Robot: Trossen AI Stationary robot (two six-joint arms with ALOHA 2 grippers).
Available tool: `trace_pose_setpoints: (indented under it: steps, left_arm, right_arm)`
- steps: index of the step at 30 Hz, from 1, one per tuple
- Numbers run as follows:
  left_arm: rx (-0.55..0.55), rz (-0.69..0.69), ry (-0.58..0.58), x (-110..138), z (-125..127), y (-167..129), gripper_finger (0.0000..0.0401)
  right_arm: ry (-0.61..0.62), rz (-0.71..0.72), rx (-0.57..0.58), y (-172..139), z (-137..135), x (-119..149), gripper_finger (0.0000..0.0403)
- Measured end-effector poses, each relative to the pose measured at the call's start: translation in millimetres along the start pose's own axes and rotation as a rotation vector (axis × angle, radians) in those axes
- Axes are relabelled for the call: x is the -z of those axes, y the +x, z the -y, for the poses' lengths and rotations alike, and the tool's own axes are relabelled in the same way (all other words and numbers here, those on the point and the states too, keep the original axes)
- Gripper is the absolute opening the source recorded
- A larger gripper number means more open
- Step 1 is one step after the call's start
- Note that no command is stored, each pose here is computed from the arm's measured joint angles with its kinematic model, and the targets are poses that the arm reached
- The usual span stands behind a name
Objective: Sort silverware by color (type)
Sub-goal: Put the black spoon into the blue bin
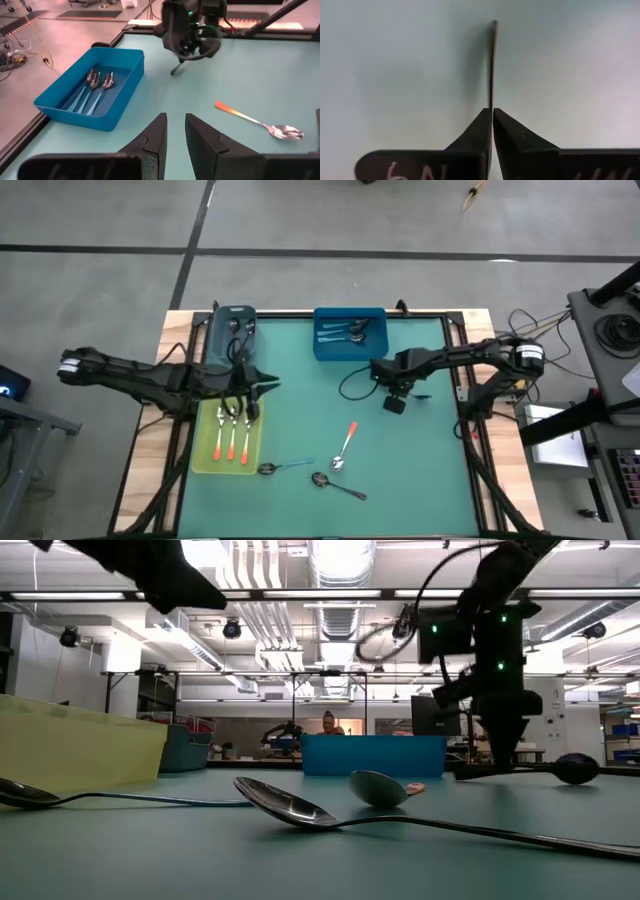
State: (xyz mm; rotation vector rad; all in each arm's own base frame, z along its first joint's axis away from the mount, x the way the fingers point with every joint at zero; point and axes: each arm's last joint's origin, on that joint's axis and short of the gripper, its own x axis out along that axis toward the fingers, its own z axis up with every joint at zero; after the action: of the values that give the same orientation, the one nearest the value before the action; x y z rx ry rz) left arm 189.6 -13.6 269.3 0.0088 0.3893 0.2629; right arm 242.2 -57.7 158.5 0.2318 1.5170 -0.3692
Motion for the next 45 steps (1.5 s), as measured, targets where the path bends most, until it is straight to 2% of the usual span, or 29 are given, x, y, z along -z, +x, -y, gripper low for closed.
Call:
trace_pose_setpoints:
  steps: [5, 9, 15, 22, 27, 32, 36, 41, 45]
  left_arm:
    - [0.007, 0.065, -0.045, 19, 3, 13, 0.0052]
    - [0.013, 0.099, -0.084, 29, 6, 22, 0.0052]
    - [0.009, 0.089, -0.084, 35, 10, 33, 0.0052]
    - [0.002, 0.062, -0.080, 29, 16, 47, 0.0052]
    - [-0.002, 0.051, -0.060, 24, 19, 54, 0.0052]
    - [-0.003, 0.050, -0.043, 23, 21, 58, 0.0052]
    - [-0.004, 0.056, -0.043, 23, 21, 59, 0.0052]
    - [-0.004, 0.057, -0.038, 23, 21, 59, 0.0052]
    - [-0.005, 0.062, -0.024, 22, 21, 59, 0.0052]
  right_arm:
    - [-0.054, 0.099, 0.045, -10, -22, -8, 0.0007]
    - [-0.077, 0.162, 0.037, -20, -35, -14, 0.0007]
    - [0.021, 0.194, 0.033, -28, -39, -19, 0.0008]
    - [0.102, 0.130, 0.023, -16, -37, -8, 0.0013]
    - [0.131, 0.065, -0.018, -14, -36, -3, 0.0054]
    - [0.253, 0.040, -0.008, -13, -30, -2, 0.0124]
    - [0.256, 0.031, 0.001, -9, -29, 1, 0.0162]
    - [0.248, 0.034, 0.000, 6, -28, 8, 0.0170]
    - [0.240, 0.043, -0.002, 14, -28, 13, 0.0157]
